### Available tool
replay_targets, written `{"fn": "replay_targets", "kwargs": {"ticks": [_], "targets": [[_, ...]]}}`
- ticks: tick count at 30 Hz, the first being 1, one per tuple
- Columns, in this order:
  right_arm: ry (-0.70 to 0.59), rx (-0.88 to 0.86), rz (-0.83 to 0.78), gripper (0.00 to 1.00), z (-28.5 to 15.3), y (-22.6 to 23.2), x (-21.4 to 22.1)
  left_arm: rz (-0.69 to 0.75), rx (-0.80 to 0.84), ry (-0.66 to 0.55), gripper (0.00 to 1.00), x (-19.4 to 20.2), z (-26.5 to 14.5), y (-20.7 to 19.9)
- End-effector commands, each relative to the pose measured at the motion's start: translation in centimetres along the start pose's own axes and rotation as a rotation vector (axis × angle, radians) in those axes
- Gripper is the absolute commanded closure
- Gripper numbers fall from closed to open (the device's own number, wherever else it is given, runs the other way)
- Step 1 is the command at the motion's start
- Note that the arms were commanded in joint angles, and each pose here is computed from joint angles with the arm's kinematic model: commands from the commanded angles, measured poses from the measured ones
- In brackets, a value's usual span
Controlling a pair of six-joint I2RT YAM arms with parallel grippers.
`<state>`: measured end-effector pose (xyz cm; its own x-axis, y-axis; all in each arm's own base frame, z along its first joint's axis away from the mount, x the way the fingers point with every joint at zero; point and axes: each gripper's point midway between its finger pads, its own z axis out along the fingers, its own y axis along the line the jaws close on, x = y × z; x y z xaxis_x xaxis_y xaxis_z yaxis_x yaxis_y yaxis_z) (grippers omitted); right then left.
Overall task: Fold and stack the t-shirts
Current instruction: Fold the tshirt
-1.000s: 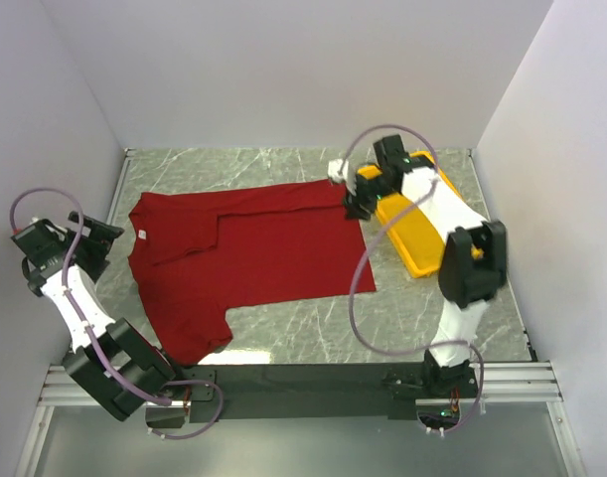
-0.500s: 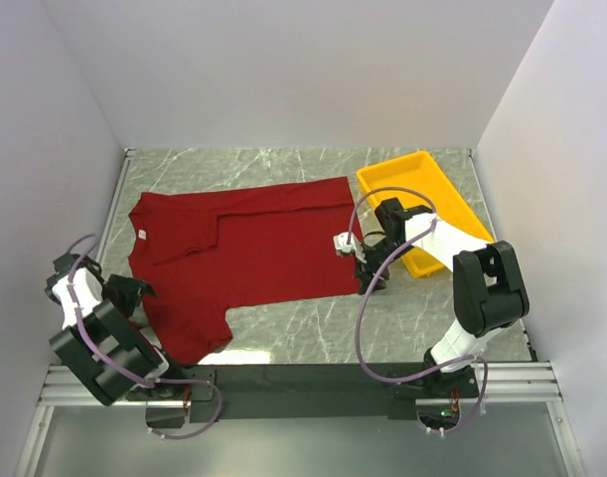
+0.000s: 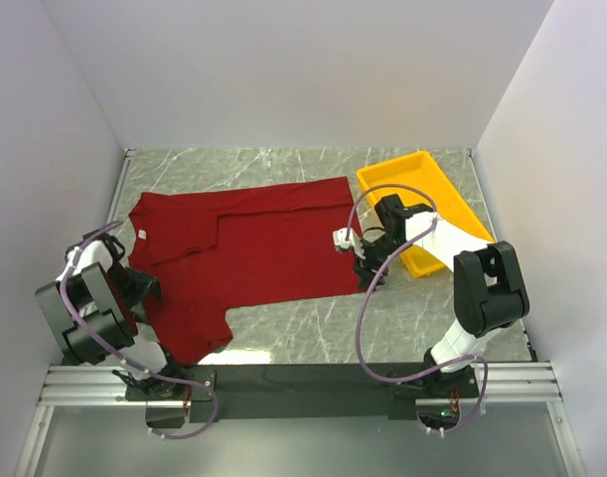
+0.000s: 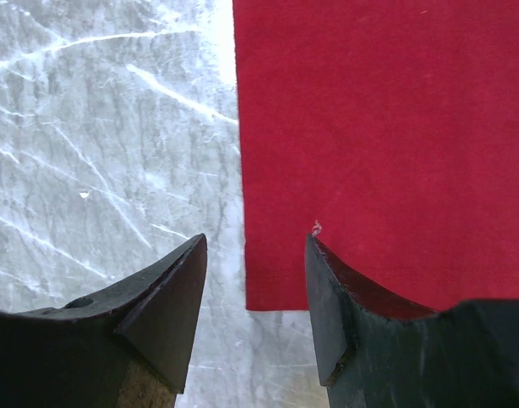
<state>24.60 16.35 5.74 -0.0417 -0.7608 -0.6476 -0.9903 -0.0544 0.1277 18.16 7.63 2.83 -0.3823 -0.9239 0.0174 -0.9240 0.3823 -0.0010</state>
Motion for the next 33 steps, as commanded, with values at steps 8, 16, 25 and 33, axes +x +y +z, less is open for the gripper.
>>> {"fn": "replay_targets", "kwargs": {"ticks": [8, 16, 25, 33], "targets": [[0.016, 0.043, -0.010, 0.43, -1.0, -1.4, -0.6, 0.004, -0.085, -0.026, 0.50, -0.8, 1.9, 1.1], [0.039, 0.032, -0.016, 0.44, -1.0, -0.9, 0.0, 0.062, 0.004, 0.010, 0.78, -0.8, 3.3, -1.4], [0.073, -0.097, -0.199, 0.42, -1.2, 1.4, 1.8, 0.128, 0.163, -0.049, 0.99, -1.7, -0.9, -4.1], [0.222, -0.028, -0.181, 0.43, -0.4, -0.7, 3.7, 0.154, 0.269, 0.008, 0.99, 0.3, -1.2, -4.9]]}}
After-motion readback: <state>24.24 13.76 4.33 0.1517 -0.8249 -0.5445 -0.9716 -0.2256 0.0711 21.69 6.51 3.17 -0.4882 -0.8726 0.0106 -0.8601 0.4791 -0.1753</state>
